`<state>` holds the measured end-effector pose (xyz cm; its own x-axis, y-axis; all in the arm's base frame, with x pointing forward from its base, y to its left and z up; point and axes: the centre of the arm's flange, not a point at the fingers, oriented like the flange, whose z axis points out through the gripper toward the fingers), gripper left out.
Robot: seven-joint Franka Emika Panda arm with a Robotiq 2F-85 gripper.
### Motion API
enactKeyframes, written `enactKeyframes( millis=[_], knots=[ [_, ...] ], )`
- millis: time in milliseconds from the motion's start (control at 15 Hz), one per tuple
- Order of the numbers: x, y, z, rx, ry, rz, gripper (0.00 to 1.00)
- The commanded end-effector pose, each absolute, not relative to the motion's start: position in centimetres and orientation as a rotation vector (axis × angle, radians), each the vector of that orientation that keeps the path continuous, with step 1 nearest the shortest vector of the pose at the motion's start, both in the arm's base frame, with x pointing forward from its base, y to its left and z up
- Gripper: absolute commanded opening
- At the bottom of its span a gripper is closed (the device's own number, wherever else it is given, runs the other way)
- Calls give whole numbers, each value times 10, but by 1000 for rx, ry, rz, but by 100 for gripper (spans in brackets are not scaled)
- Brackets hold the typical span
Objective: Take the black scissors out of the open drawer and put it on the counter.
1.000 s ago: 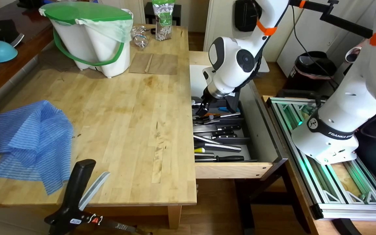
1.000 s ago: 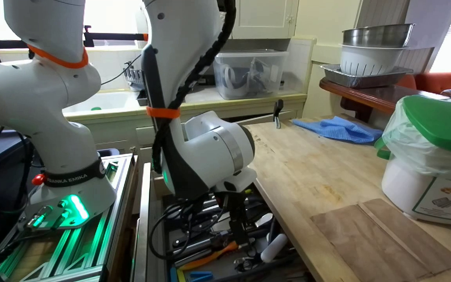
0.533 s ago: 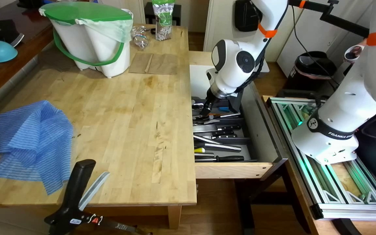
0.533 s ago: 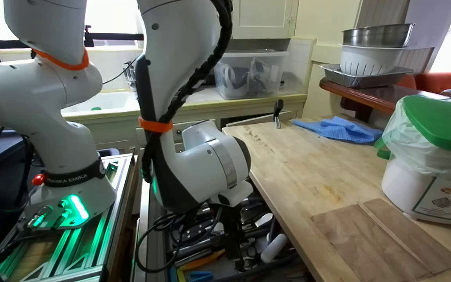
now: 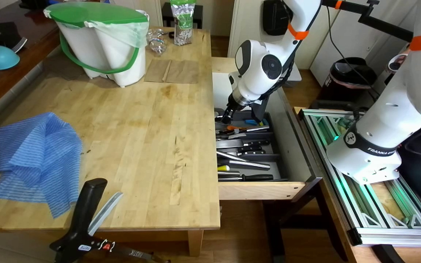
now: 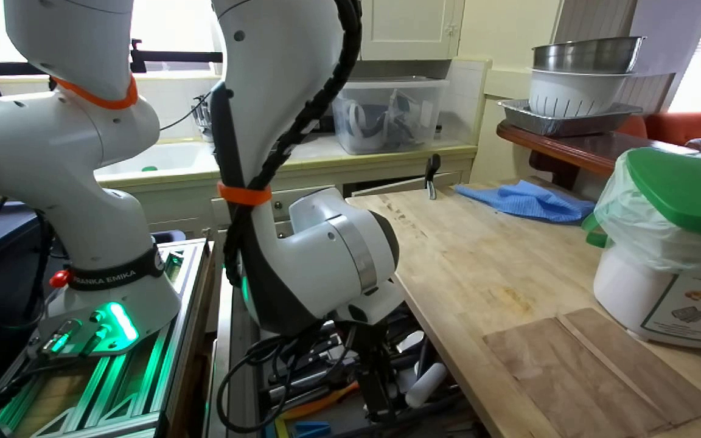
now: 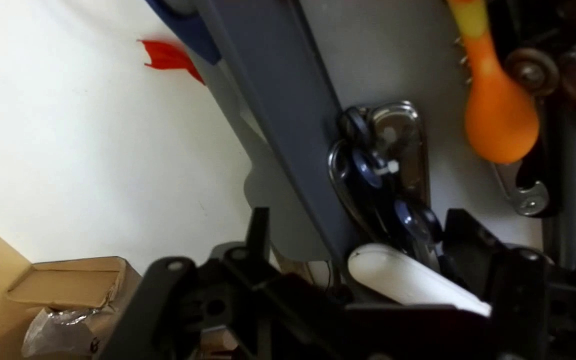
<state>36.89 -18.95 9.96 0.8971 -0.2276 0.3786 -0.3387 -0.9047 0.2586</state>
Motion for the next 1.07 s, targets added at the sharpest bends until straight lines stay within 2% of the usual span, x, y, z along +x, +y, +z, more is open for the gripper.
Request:
enactKeyframes(
  millis=[0, 67, 133, 200, 667, 867, 933, 1000],
  knots=[
    [380, -191, 95, 2723, -440, 530, 88],
    [382, -190, 95, 2723, -435, 533, 87],
    [383, -190, 95, 2725, -433, 537, 91],
    [384, -190, 95, 2729, -432, 542, 89],
    [386, -180, 86, 2791, -403, 493, 90],
    [383, -179, 81, 2787, -402, 470, 83],
    [383, -179, 79, 2788, -404, 468, 76],
    [382, -178, 78, 2790, -404, 463, 77]
  ],
)
